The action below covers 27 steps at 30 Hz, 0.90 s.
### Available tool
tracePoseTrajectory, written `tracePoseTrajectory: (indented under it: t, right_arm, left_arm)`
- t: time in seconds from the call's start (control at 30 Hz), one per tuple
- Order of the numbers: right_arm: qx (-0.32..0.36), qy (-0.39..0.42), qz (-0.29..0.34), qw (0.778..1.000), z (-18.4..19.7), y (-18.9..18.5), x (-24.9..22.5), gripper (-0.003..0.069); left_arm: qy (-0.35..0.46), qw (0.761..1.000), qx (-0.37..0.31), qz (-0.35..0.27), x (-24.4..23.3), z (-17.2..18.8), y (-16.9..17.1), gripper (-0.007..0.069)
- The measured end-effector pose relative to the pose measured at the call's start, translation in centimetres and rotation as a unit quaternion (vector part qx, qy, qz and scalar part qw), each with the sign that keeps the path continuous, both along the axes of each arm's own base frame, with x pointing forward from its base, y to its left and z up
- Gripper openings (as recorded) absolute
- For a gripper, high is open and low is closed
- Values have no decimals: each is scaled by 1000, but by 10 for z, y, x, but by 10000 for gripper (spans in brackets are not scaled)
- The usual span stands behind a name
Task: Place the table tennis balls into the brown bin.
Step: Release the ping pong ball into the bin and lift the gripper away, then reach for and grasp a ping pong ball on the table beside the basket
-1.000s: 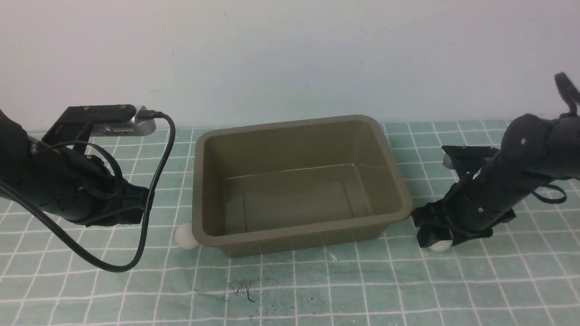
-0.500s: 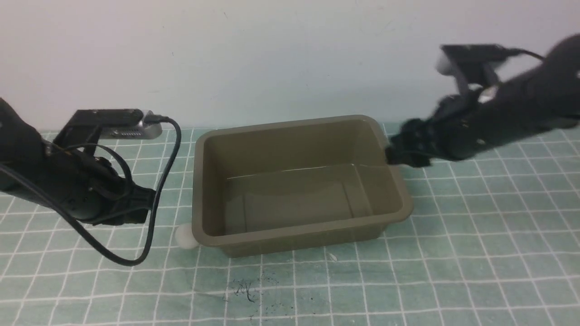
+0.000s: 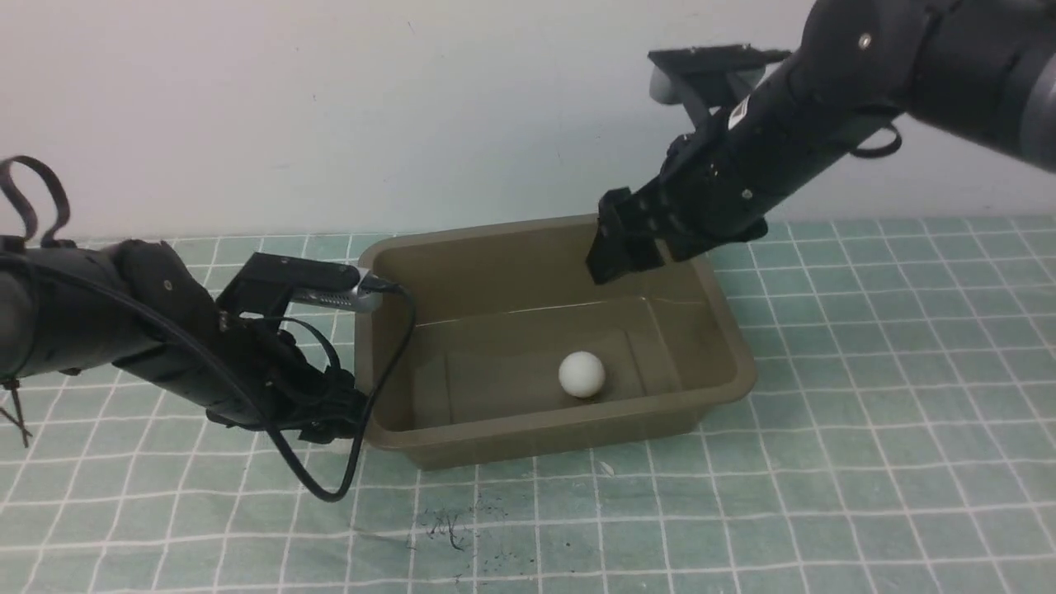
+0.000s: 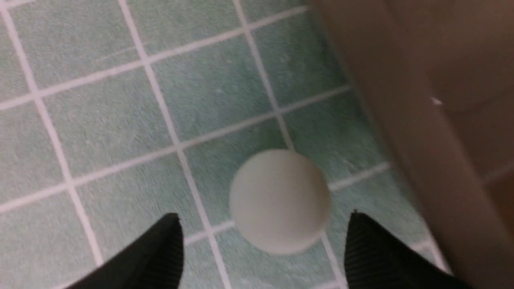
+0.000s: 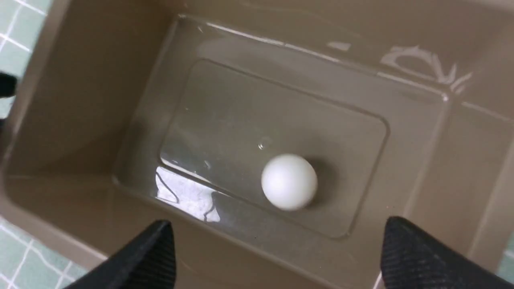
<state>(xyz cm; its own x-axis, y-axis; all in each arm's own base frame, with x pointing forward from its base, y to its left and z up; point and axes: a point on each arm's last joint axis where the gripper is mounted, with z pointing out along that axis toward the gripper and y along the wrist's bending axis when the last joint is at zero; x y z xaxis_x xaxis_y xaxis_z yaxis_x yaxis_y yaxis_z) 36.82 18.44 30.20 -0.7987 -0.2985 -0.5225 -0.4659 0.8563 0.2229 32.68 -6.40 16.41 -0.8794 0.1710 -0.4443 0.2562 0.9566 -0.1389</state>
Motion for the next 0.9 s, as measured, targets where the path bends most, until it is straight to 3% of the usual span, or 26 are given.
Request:
tracePoseTrajectory:
  t: [0.47, 0.53, 0.63, 0.67, 0.83, 0.9]
  right_arm:
    - [30, -78, 3, 997, 70, -16, -36, 596]
    - [31, -80, 3, 996, 73, -17, -38, 594]
    - [28, -80, 6, 996, 81, -20, -46, 583]
    - [25, -83, 7, 996, 84, -22, -49, 578]
    - [3, -107, 8, 994, 118, -42, -83, 482]
    - [-9, -118, -7, 993, 136, -55, -105, 388]
  left_arm:
    - [7, 999, -22, 33, 8, -20, -3, 516]
    - [12, 999, -28, 39, 9, -23, -4, 488]
    - [17, 999, -28, 37, 9, -23, -4, 350]
    - [18, 999, -26, 34, 9, -23, -3, 347]
    - [25, 999, -18, 12, -2, 1, 9, 353]
    - [2, 1000, -23, 18, -7, 24, 17, 353]
